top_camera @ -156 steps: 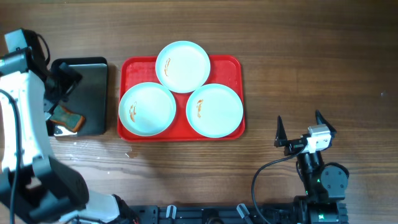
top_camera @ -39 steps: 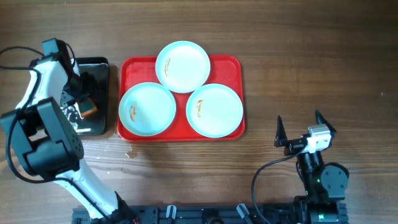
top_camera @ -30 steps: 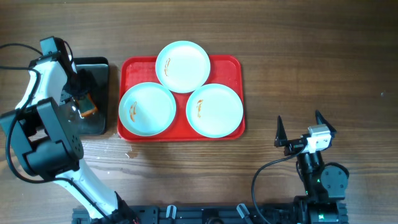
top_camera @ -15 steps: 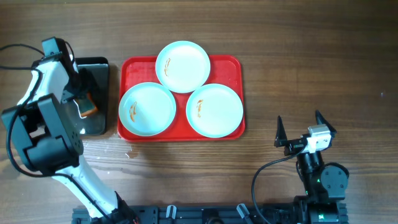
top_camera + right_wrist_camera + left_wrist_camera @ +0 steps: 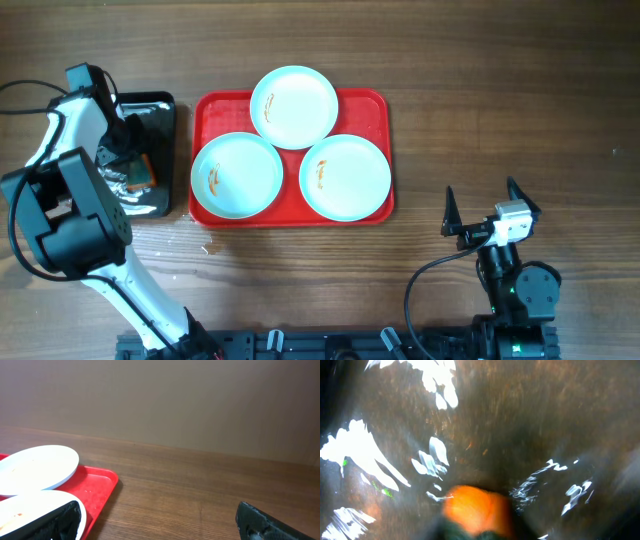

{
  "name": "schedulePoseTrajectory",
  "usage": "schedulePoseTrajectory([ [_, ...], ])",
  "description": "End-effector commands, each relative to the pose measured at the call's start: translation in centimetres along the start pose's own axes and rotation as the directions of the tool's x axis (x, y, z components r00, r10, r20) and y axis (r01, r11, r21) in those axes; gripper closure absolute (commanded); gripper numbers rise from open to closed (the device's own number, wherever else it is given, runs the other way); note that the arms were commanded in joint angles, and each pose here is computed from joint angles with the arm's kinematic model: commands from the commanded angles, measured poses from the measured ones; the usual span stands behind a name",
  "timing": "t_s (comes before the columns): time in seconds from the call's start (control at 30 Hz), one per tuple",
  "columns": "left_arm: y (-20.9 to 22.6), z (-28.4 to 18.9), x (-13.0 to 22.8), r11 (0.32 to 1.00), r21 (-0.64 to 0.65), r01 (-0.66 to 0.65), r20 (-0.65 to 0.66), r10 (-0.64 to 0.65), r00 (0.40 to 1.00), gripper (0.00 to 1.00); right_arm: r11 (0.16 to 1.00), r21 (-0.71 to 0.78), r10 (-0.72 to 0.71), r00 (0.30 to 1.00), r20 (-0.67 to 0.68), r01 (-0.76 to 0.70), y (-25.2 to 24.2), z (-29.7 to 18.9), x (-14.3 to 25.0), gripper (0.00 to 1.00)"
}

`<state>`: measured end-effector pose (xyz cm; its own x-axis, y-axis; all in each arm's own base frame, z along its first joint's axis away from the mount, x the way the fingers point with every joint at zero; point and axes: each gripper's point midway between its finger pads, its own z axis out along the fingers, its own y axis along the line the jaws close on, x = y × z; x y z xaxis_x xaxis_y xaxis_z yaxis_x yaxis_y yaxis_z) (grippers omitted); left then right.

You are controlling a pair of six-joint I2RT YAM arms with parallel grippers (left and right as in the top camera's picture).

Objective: Clean dirty plates on tray and stack at the side
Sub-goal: 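Dip and rub the sponge in the water with the left gripper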

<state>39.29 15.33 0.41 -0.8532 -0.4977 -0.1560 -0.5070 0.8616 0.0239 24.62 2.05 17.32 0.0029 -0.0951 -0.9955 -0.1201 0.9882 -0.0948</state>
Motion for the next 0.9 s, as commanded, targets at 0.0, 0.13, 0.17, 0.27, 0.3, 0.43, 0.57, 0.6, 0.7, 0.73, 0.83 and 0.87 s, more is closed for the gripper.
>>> schedulePoseTrajectory([
  [0.0, 0.3, -2.5, -0.6, 1.000, 0.005, 0.015, 0.026, -0.015, 1.000, 0.00, 1.000, 0.020, -0.009, 1.000, 0.007, 0.009, -0.4, 0.0, -0.2, 0.00],
  [0.13, 0.1, -2.5, 2.5, 1.000, 0.026, 0.011, -0.102, -0.008, 0.995, 0.00, 1.000, 0.020, -0.009, 1.000, 0.006, 0.009, -0.4, 0.0, -0.1, 0.00],
  [0.17, 0.1, -2.5, 3.0, 1.000, 0.024, 0.011, -0.124, -0.008, 0.992, 0.00, 1.000, 0.020, -0.009, 1.000, 0.007, 0.009, -0.4, 0.0, -0.2, 0.00],
  [0.27, 0.3, -2.7, 4.2, 1.000, 0.016, 0.009, -0.170, -0.007, 0.985, 0.10, 1.000, 0.020, -0.009, 1.000, 0.007, 0.009, -0.4, 0.0, -0.2, 0.00],
  [0.3, 0.4, -2.7, 4.4, 1.000, 0.015, 0.009, -0.178, -0.007, 0.984, 0.15, 1.000, 0.020, -0.009, 1.000, 0.007, 0.009, -0.4, 0.0, -0.2, 0.00],
  [0.43, 0.4, -2.1, 4.9, 1.000, 0.013, 0.009, -0.183, -0.007, 0.983, 0.20, 1.000, 0.020, -0.010, 1.000, 0.007, 0.010, -0.4, 0.0, -0.2, 0.00],
  [0.57, 0.5, -1.0, 5.4, 1.000, 0.011, 0.008, -0.182, -0.006, 0.983, 0.54, 1.000, 0.020, -0.009, 1.000, 0.006, 0.009, -0.4, 0.0, -0.1, 0.00],
  [0.6, 0.6, -1.0, 5.3, 1.000, 0.005, 0.007, -0.176, -0.006, 0.984, 0.77, 1.000, 0.020, -0.009, 1.000, 0.007, 0.009, -0.4, 0.0, -0.2, 0.00],
  [0.7, 1.5, -0.9, 5.0, 0.999, -0.045, -0.001, -0.161, -0.007, 0.987, 0.96, 1.000, 0.020, -0.009, 1.000, 0.007, 0.009, -0.4, 0.0, -0.2, 0.00],
  [0.73, 1.8, -1.0, 5.0, 0.998, -0.063, -0.003, -0.157, -0.007, 0.988, 0.96, 1.000, 0.020, -0.009, 1.000, 0.007, 0.009, -0.4, 0.0, -0.2, 0.00],
  [0.83, 2.0, -1.1, 4.7, 0.997, -0.075, -0.005, -0.147, -0.006, 0.989, 0.16, 1.000, 0.020, -0.009, 1.000, 0.007, 0.009, -0.4, 0.0, -0.2, 0.00],
  [0.87, 2.0, -1.0, 4.6, 0.997, -0.074, -0.004, -0.143, -0.006, 0.990, 0.00, 1.000, 0.020, -0.009, 1.000, 0.006, 0.009, -0.4, 0.0, -0.1, 0.00],
])
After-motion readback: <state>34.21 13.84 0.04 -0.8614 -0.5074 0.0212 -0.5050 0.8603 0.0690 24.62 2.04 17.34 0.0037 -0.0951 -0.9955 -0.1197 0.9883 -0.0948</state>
